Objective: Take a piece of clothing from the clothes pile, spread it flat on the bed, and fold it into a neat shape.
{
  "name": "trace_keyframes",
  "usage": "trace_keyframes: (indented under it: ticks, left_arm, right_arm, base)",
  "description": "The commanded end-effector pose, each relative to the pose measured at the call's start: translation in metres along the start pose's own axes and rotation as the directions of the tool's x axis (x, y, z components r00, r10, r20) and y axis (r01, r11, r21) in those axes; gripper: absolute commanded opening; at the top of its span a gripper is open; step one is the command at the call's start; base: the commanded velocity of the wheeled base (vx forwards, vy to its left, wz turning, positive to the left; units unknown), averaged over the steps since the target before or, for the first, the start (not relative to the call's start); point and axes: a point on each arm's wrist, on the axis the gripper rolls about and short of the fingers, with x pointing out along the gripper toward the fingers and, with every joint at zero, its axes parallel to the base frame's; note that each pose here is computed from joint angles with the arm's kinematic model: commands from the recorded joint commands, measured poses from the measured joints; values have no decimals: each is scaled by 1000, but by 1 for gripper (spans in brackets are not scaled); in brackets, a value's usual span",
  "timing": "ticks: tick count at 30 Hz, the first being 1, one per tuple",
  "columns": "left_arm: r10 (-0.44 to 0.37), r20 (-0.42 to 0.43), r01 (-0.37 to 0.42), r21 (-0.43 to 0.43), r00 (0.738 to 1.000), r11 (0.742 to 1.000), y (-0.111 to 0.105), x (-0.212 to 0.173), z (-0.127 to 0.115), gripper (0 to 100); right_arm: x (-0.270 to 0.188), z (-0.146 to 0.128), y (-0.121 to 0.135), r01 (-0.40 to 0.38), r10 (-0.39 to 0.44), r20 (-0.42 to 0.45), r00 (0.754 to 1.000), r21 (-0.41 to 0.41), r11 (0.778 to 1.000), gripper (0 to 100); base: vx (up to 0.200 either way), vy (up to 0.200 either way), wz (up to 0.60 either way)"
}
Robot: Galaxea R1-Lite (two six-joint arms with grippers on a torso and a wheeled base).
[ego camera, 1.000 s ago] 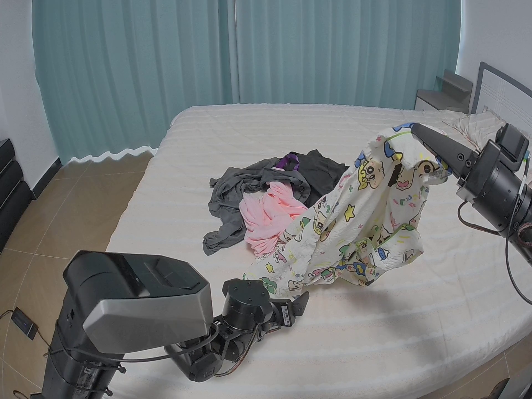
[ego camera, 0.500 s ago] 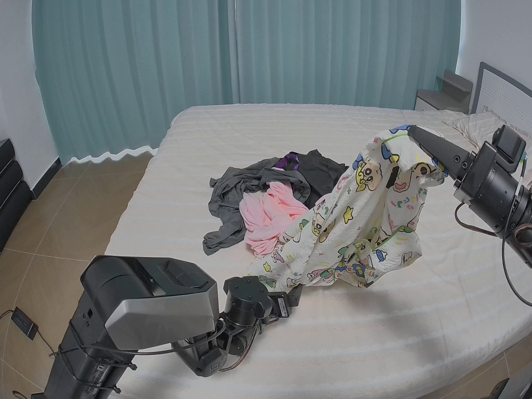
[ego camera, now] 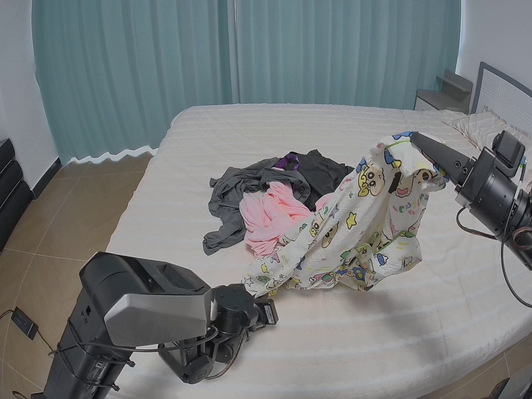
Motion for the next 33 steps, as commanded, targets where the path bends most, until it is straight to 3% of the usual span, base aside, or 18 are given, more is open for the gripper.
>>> trace_keyframes:
  ticks: [1,4,5,8,15,18,22,23,26,30,33]
  left_arm:
    - [52,105,-47,-45,993,998,14,-17,25,0]
    - [80,138,-70,-71,987,995,22,-25,39,0]
    - [90,189,-65,-133,978,989,25,-36,62,0]
    - [90,263,-31,-217,961,976,26,-58,95,0]
    - [65,388,38,-250,919,968,22,-105,141,0]
    - [35,473,96,-250,880,964,15,-128,165,0]
    - [17,543,113,-204,840,972,8,-145,192,0]
    - [7,580,130,-194,814,972,3,-154,207,0]
    - [-18,638,177,-186,770,966,-9,-177,236,0]
    - [-32,659,200,-181,751,963,-20,-206,266,0]
    - [-37,660,205,-178,750,962,-22,-216,273,0]
  right_arm:
    - [-11,-7,-14,66,-66,-21,998,2,998,0]
    - [-16,-11,-21,97,-97,-36,995,4,995,0]
    - [-20,-17,-27,125,-124,-56,991,8,992,0]
    - [-26,-24,-35,166,-164,-82,983,12,986,0]
    - [-29,-24,-43,217,-213,-76,974,52,975,0]
    - [-25,-22,-44,240,-237,-53,970,49,970,0]
    - [-12,3,-32,192,-193,51,980,30,981,0]
    - [-7,19,-22,162,-163,114,980,21,987,0]
    - [-3,46,-4,114,-113,212,971,7,993,0]
    - [-12,74,21,33,-25,303,953,-20,999,0]
    - [-19,67,26,16,-15,273,962,-3,1000,0]
  base:
    - [0,0,0]
    - [0,0,0]
    - [0,0,0]
    - [0,0,0]
    - [0,0,0]
    - [0,0,0]
    - [0,0,0]
    - [0,0,0]
    - [0,0,0]
    - [0,0,0]
    - [0,0,0]
